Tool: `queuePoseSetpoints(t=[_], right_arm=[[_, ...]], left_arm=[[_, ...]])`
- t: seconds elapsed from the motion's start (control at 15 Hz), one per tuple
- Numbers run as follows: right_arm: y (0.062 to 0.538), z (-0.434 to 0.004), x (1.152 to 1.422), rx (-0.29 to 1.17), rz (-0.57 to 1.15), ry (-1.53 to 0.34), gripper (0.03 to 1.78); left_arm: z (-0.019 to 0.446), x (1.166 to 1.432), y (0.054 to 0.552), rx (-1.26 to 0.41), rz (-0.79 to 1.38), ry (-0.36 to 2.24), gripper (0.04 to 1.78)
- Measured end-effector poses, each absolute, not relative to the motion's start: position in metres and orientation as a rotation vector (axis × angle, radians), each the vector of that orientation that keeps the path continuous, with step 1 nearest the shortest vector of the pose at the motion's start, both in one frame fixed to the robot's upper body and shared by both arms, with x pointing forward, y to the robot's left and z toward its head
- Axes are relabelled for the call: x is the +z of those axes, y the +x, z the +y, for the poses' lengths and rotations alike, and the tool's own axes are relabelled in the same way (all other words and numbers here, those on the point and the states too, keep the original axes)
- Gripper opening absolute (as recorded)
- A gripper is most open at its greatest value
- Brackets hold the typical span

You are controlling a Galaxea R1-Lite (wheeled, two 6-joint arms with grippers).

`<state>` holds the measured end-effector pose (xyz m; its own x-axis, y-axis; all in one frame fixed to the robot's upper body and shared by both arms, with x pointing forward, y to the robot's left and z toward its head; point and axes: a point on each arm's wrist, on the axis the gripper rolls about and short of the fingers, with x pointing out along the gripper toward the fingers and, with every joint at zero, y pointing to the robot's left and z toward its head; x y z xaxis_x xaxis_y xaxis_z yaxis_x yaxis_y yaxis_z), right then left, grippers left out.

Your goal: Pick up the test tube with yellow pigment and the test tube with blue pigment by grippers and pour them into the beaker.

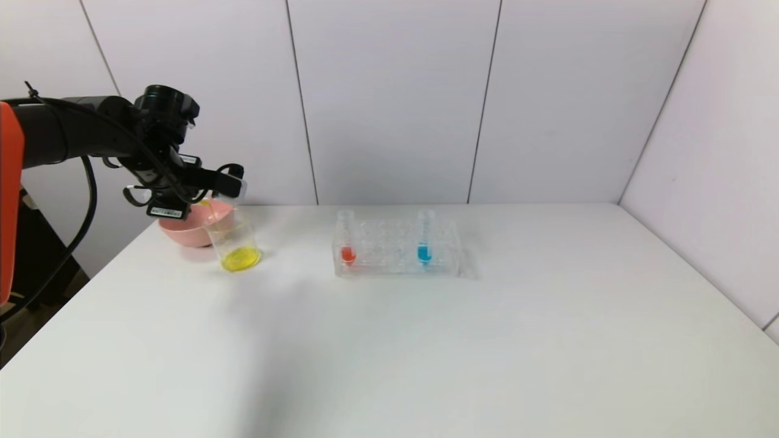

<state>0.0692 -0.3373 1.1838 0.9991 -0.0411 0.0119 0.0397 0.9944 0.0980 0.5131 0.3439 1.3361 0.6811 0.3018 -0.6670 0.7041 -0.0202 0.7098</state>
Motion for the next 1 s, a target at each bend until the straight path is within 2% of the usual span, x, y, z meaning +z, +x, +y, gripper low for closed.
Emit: queuePoseSetpoints(t=[1.0], right_arm=[[0.0692, -0.3373, 1.1838, -0.041, -0.014, 0.098, 1.71]], left_arm=[[0.3441, 1.3318, 0.5105, -0.422, 0.882, 1.607, 0.52]])
